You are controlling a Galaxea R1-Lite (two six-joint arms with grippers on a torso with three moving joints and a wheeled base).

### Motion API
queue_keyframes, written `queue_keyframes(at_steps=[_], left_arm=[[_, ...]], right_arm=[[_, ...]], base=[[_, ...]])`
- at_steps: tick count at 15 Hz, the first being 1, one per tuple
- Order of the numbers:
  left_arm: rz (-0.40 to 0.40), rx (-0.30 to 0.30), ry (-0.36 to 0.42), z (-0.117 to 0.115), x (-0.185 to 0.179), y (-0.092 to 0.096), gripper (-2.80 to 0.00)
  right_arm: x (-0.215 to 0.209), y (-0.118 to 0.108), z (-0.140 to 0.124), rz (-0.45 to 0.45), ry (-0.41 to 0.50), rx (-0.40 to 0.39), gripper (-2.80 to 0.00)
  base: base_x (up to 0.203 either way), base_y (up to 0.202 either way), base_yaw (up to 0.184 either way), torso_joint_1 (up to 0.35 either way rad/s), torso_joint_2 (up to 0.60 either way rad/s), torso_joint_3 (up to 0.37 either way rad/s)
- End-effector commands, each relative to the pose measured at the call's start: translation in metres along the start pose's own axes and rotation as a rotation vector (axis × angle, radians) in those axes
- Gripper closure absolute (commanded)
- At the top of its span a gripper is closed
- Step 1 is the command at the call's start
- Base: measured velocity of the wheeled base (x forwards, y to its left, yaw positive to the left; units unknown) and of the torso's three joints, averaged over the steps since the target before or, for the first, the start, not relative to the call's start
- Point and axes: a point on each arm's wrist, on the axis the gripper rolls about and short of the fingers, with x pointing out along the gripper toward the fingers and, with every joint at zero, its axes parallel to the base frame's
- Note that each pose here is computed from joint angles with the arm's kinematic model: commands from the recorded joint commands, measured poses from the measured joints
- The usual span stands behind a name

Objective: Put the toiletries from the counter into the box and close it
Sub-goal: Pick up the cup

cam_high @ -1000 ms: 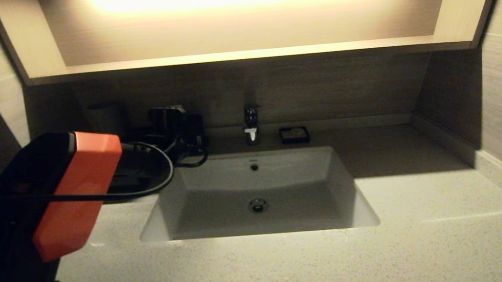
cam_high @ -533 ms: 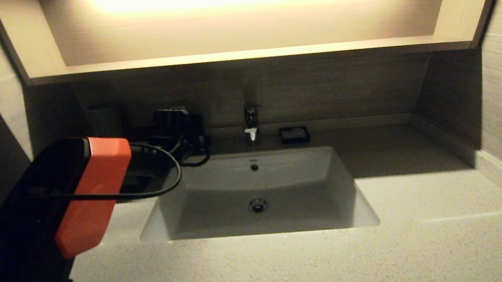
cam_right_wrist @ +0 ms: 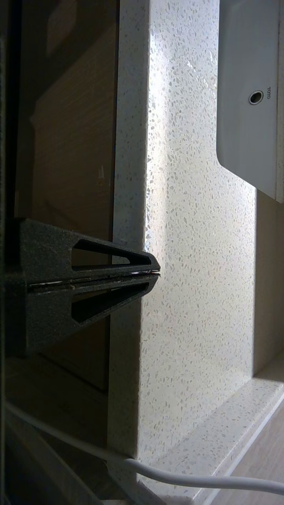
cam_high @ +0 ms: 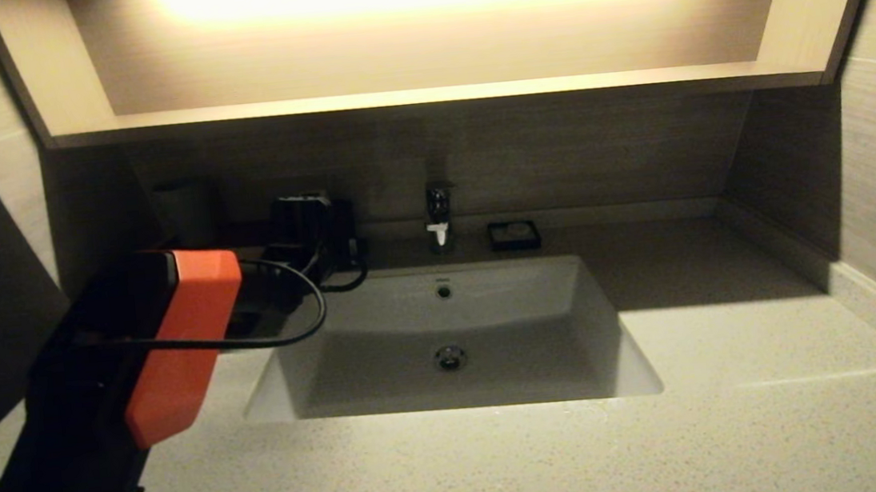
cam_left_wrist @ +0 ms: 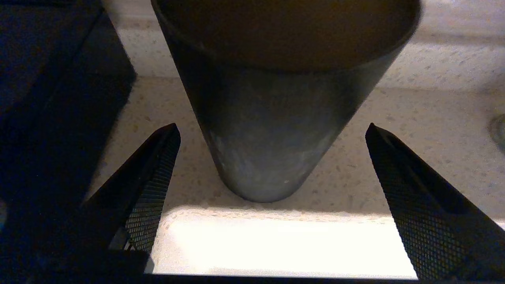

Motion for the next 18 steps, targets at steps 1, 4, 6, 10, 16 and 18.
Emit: queue_keyframes(at_steps=[1,4,6,10,16,18], left_arm=[[0.004,0.002,0.003,-0.006,0.004,0.001,-2.8],[0.003,-0.008,-0.046,-0.003,0.006,0.002,-2.8],[0.003,-0.01,-0.056,-0.005,0.008,0.003,-2.8],[0.002,0.002,-0.085,-0.011,0.012,0.002,-2.8],[0.003,-0.006,-0.123,-0.012,0.015,0.004,-2.8],[0.003,-0.007,-0.135,-0.013,0.016,0.004,-2.8]], right_arm=[[0.0,0.0,0.0,0.001,0.002,0.0,0.0],[0.0,0.0,0.0,0.0,0.002,0.0,0.0],[0.0,0.0,0.0,0.0,0.001,0.0,0.0],[0.0,0.0,0.0,0.001,0.002,0.0,0.0],[0.0,0.0,0.0,0.001,0.002,0.0,0.0],[0.0,0.0,0.0,0.001,0.002,0.0,0.0]], base=[[0.0,0.0,0.0,0.0,0.0,0.0],[0.0,0.0,0.0,0.0,0.0,0.0],[0.0,0.0,0.0,0.0,0.0,0.0],[0.0,0.0,0.0,0.0,0.0,0.0],[0.0,0.0,0.0,0.0,0.0,0.0],[0.0,0.0,0.0,0.0,0.0,0.0]])
